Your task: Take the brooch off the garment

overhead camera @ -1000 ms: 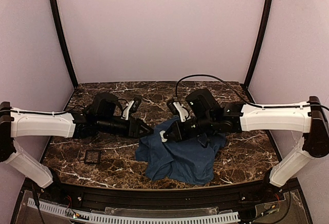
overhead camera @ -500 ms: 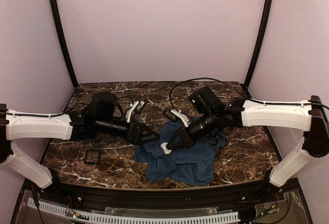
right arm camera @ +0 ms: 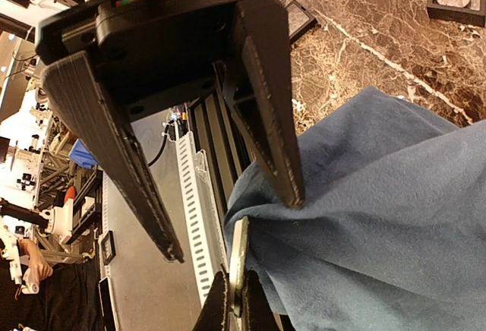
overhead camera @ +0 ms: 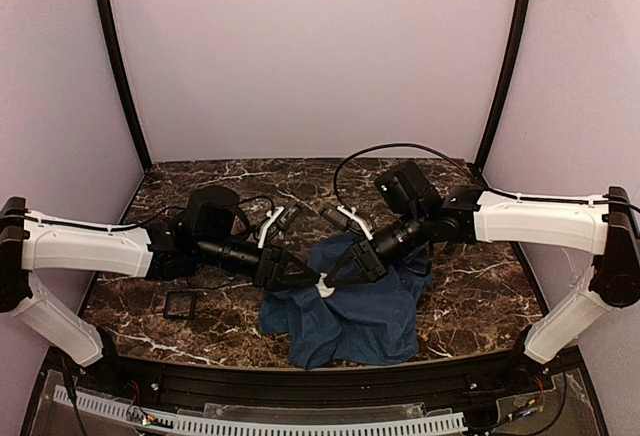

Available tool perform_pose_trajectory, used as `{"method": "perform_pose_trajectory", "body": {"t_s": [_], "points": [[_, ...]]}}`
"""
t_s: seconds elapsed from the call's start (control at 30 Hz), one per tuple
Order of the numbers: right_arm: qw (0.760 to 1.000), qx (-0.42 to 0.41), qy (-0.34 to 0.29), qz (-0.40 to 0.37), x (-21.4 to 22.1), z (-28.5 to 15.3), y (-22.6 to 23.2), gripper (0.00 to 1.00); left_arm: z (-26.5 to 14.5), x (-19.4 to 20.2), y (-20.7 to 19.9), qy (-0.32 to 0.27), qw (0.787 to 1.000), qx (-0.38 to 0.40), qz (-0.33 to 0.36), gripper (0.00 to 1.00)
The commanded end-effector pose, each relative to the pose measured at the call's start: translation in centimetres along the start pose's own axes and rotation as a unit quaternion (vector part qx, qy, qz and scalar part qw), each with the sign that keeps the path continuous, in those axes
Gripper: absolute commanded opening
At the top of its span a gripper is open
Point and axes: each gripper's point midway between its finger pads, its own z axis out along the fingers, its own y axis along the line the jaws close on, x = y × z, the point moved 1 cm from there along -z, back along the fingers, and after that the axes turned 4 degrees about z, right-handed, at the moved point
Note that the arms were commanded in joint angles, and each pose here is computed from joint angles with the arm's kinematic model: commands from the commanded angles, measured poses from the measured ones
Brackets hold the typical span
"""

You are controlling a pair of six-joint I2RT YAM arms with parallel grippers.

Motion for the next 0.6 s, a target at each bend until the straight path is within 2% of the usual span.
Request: {"method": "perform_pose_trajectory", "body": {"t_s": [0.0,0.2,0.37,0.5,0.57], "points": [[0.999,-0.032,-0.018,-0.031,-0.8,-0.7,1.4,0.0,0.4,-0.3,-0.6,-0.013,1.0,0.016,0.005,0.48],[0.998,-0.036,-0.023,-0.035,-1.2,-0.9,1.5,0.0,0.8,-0.5,-0.6,-0.012,1.0,0.022,0.003,0.34],[0.998,-0.03,-0.032,-0.034,-1.6,-1.2,1.1,0.0,0.8,-0.1,-0.4,-0.011,1.0,0.019,0.001,0.27],[0.998,-0.03,-0.034,-0.034,-1.7,-1.1,0.8,0.0,0.8,-0.3,-0.4,-0.015,1.0,0.02,-0.001,0.11],[0.998,-0.028,-0.04,-0.032,-1.9,-1.3,0.5,0.06,0.7,-0.4,-0.4,-0.019,1.0,0.019,0.0,0.04]]}}
